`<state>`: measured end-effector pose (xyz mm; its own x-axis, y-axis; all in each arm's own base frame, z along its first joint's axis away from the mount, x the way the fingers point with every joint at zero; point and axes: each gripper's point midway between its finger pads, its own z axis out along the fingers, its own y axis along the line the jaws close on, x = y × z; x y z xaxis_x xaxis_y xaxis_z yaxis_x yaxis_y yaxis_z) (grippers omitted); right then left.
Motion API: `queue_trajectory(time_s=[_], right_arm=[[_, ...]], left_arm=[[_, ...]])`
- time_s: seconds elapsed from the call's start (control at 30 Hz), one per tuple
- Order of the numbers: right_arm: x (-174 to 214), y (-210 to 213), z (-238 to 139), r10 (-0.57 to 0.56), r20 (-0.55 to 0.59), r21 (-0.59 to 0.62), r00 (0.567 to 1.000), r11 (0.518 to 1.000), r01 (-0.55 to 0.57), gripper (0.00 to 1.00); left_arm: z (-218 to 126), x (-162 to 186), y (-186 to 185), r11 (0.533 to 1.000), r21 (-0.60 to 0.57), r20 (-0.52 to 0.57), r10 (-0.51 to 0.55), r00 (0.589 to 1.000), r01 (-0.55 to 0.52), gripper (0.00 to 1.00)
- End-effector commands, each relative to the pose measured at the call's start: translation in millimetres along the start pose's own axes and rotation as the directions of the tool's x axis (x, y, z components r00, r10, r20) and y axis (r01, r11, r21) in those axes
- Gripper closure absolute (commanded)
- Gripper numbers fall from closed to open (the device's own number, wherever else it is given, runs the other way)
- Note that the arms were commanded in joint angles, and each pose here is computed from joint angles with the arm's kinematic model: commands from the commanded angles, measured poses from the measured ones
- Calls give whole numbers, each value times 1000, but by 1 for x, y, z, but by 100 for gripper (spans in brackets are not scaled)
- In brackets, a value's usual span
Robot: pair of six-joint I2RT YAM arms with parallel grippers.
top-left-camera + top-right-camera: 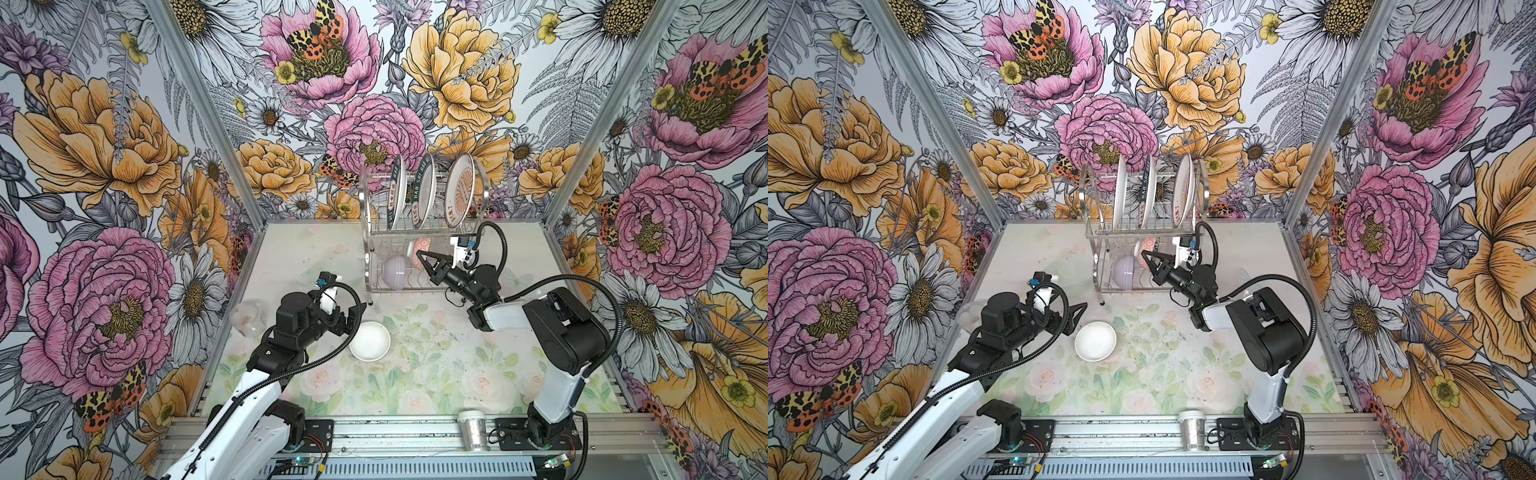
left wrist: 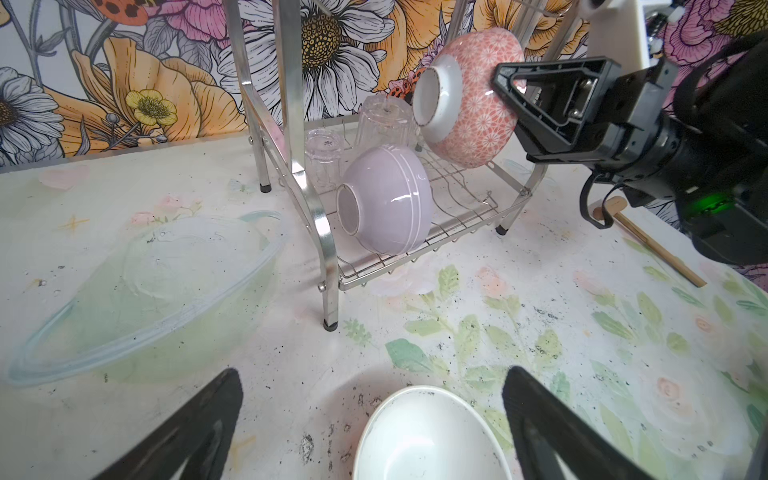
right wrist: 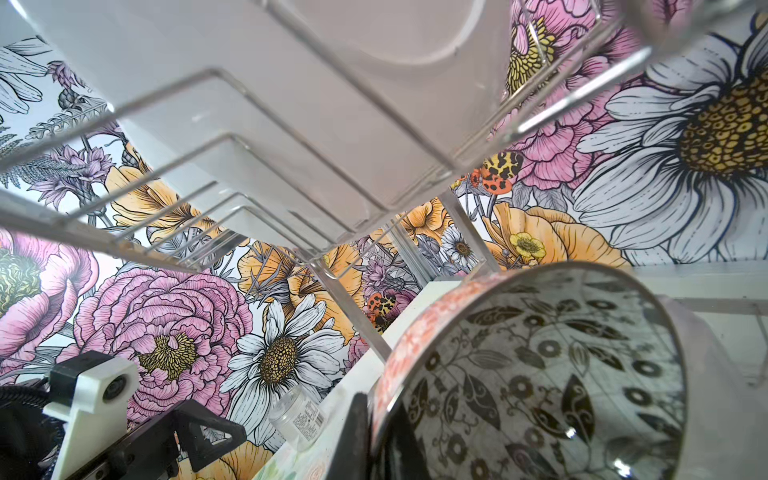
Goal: Unload the mixed dishes from the dish rack
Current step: 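Lift the pink patterned bowl up and out of the rack with the right gripper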
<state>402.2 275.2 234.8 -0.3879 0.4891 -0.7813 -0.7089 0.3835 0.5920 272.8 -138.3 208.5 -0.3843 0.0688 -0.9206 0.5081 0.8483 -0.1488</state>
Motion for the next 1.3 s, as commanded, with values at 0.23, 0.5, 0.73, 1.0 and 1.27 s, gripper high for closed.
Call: queue_trajectory(time_s=[0.23,0.5,0.73,1.0,1.27], right_arm=[[-26,27,-18,-111,105,-33,988,993,115,100],[-28,31,-40,-168,133,26,977,986,166,100],[-21,36,-60,-222,109,74,969,974,215,100],[2,61,-70,-370,-103,102,923,920,379,100],[34,105,-83,-527,-409,-27,745,823,567,100]], left_arm=[[-3,-5,0,1000,-11,21,-4,1000,4,1],[-6,-14,-2,1000,-4,41,-13,999,13,1],[-17,-43,-11,999,26,108,-21,994,19,1],[-27,-73,-8,1000,-12,149,-5,989,7,1],[-29,-97,4,997,-74,146,16,989,-5,1]])
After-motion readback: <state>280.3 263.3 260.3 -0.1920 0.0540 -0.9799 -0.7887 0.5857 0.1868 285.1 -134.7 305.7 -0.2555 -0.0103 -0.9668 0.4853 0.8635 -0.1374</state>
